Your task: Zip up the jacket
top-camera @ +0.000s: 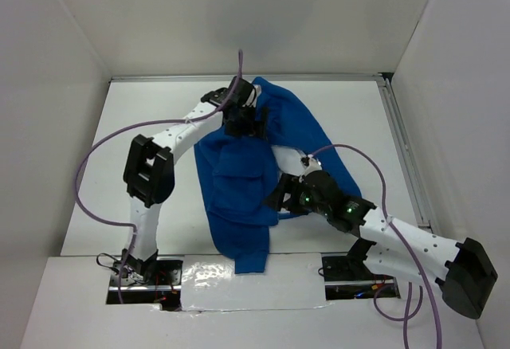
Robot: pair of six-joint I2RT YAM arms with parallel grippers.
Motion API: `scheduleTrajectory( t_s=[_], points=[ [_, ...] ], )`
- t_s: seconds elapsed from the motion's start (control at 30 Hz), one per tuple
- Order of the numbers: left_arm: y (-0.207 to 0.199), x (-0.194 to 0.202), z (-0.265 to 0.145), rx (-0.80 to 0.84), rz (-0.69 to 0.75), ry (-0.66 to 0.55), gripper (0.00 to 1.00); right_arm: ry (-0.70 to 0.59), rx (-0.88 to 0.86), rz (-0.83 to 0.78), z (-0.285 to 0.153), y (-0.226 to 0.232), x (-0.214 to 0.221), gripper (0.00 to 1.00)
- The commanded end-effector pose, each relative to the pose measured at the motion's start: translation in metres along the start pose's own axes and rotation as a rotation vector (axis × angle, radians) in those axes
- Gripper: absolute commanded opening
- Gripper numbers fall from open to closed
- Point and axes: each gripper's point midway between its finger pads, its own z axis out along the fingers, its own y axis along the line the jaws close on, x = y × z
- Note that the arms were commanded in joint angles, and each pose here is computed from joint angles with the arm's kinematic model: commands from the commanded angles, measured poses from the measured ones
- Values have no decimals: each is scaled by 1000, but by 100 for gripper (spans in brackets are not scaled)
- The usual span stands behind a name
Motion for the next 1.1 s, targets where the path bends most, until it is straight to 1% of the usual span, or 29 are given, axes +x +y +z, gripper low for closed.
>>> scheduleTrajectory(
  t_s=[0.0,0.03,0.07,0.1,0.13,0.17,0.2,0.23,0.27,0.3,0.33,0.4,0.43,0.47,0.53,0.57,0.6,0.67,0.73,0.77,0.8,0.83,0.87,0.93,0.97,1.07],
  points=[
    [0,-42,-71,0,-26,-201,99,-112,176,-40,-13,-14,-30,92],
    [8,-27,-68,-13,-36,-176,99,-119,194,-52,-14,-13,-34,95],
    [4,-26,-85,0,-57,-207,99,-152,233,-59,-18,-14,-45,96],
    [5,-21,-92,3,-72,-210,99,-162,269,-66,-17,-17,-48,97],
    [13,3,-84,-10,-86,-162,99,-184,316,-64,-19,-24,-55,98],
    [4,7,-96,33,-94,-187,99,-231,381,-41,-25,-29,-69,98],
    [2,15,-96,56,-95,-184,99,-230,415,-24,-24,-34,-72,99],
    [8,47,-82,57,-105,-115,99,-250,447,20,-26,-43,-84,100],
    [5,57,-84,89,-104,-108,99,-241,446,47,-26,-45,-89,100],
    [6,84,-72,102,-130,-46,99,-205,410,70,-22,-44,-88,100],
    [7,95,-68,107,-146,-19,99,-204,416,95,-21,-50,-91,99],
    [13,124,-55,98,-179,46,99,-251,461,147,-25,-71,-102,99],
    [13,131,-49,113,-164,57,99,-282,488,182,-29,-83,-110,99],
    [6,142,-43,185,-154,77,99,-290,500,195,-31,-89,-115,99],
    [5,151,-36,233,-157,102,99,-298,506,221,-32,-96,-123,99],
    [7,153,-33,250,-169,113,99,-326,501,238,-33,-99,-134,99],
    [12,156,-25,236,-184,129,99,-321,488,229,-32,-100,-137,99],
    [27,146,-16,211,-220,126,99,-338,502,250,-29,-112,-150,99],
    [40,142,-3,199,-239,142,99,-312,500,246,-25,-120,-154,98],
    [52,125,-2,192,-267,110,99,-302,497,248,-20,-127,-156,98],
    [64,119,6,163,-286,102,99,-320,512,257,-22,-138,-161,97],
    [80,108,7,153,-297,78,99,-301,499,262,-16,-144,-158,97],
    [83,88,7,156,-292,43,99,-282,472,261,-14,-144,-158,97],
    [105,76,12,127,-322,45,99,-289,477,252,-13,-154,-164,96],
    [107,57,9,128,-313,12,99,-288,476,238,-12,-157,-165,96],
    [104,47,6,152,-299,8,99,-271,432,180,-2,-157,-168,95]
  ],
)
